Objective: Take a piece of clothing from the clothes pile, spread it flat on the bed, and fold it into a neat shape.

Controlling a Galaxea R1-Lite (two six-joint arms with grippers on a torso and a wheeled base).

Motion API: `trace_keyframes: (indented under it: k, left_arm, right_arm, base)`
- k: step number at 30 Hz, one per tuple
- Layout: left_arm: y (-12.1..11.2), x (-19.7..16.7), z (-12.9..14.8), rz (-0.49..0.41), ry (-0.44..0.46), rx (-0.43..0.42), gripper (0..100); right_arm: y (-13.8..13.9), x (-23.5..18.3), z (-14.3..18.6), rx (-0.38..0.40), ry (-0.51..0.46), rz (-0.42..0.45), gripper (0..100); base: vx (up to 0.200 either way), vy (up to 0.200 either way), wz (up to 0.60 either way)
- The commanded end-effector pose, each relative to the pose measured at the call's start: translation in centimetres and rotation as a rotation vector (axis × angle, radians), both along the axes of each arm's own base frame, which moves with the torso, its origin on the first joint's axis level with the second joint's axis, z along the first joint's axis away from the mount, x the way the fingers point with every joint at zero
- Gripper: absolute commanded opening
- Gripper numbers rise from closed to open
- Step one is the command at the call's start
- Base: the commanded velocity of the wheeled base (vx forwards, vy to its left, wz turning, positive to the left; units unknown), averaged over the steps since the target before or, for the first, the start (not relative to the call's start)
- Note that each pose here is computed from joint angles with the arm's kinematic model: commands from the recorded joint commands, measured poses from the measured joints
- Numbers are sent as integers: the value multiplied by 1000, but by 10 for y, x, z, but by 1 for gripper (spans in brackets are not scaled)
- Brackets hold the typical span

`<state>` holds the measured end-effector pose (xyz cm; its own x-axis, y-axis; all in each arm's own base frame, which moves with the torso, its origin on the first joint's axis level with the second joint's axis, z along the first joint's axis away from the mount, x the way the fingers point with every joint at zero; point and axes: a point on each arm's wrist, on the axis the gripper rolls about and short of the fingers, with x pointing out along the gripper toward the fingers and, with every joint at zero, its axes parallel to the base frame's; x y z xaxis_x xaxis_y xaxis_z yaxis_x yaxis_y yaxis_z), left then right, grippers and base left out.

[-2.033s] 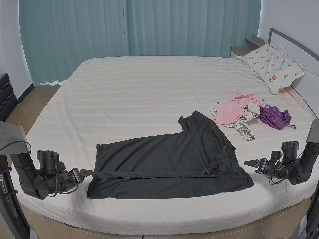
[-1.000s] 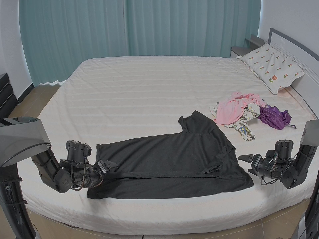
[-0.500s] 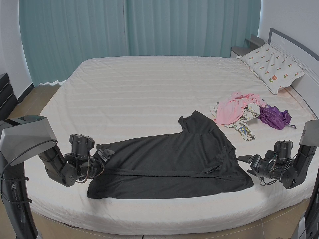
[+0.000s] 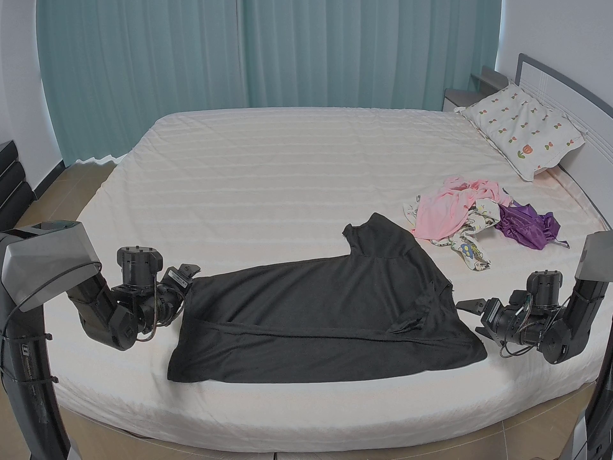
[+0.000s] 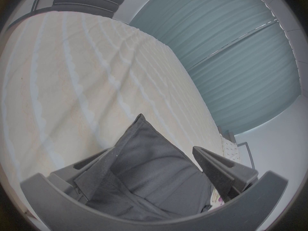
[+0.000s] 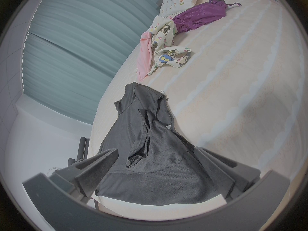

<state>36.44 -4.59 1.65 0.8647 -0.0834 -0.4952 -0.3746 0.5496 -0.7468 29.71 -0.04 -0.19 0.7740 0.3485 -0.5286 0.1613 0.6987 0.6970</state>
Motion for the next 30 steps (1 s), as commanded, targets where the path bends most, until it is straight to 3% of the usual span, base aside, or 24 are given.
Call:
trace_keyframes:
  k: [1,5,9,20,30]
  left_arm:
    - [22,-11,11,-81,-6,14,100]
    - [38,-23,4,-238,13,53,100]
    - [40,-33,-9,-342,44,120,100]
    - [37,-31,-34,-489,59,286,100]
    - [26,-28,-31,-529,20,302,100]
  right_arm:
    - [0,0,-1,0,3,0,100]
    - [0,0,-2,-1,8,1,100]
    - [0,0,-2,-1,8,1,100]
    - [3,-7,-6,-4,34,13,100]
    - [6,-9,-14,-9,0,17,100]
  base:
    - [0,0,0]
    - [0,0,0]
    - [0,0,0]
    - [0,0,0]
    - [0,0,0]
